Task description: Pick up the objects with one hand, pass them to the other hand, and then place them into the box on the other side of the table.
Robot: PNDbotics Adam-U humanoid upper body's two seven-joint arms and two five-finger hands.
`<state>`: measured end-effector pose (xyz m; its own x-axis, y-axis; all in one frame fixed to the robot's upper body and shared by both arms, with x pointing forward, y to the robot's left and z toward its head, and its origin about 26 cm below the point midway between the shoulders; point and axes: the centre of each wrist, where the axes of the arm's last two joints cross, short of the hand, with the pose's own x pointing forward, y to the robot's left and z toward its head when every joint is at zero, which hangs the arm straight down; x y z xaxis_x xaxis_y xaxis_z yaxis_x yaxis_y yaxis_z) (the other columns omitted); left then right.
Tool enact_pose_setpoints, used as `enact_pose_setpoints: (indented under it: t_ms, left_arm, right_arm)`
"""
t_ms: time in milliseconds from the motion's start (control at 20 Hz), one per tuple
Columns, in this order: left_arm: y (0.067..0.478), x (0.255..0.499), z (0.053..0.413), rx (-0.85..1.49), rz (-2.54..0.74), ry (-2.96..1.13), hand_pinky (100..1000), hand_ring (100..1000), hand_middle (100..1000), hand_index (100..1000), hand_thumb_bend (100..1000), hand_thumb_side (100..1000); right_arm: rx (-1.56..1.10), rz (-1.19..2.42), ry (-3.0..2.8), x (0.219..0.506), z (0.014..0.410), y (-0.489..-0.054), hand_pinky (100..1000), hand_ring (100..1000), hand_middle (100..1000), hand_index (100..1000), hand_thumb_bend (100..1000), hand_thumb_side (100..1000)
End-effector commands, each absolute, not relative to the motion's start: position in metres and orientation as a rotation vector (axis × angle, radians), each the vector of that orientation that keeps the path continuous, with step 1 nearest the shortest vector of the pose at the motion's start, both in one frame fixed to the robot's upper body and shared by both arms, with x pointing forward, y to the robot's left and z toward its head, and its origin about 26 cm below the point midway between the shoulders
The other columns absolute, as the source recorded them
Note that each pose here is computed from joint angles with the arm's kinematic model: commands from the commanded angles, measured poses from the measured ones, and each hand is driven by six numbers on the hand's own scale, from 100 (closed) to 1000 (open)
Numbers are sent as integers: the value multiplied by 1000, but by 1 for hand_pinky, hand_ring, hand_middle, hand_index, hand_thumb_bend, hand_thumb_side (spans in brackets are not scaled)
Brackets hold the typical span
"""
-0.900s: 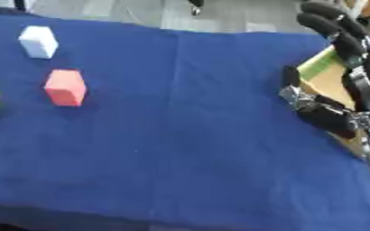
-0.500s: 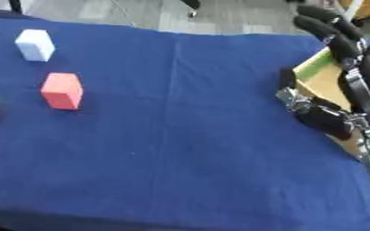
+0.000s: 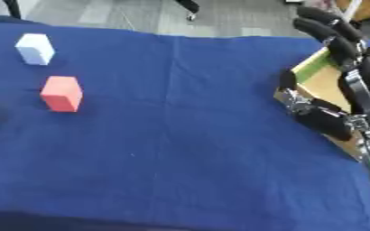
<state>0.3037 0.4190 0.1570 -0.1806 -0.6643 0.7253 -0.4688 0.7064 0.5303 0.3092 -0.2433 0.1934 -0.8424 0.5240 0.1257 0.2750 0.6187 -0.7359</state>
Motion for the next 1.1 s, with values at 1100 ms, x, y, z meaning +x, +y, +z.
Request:
enact_pose_setpoints:
  t_ms: [1100]
  left_arm:
    - [414,382,254,724,-1493,-765,800,777,805,916,662,345]
  right_arm:
    - [-544,1104,-2502,311,189,-238,896,895,932,922,100,100]
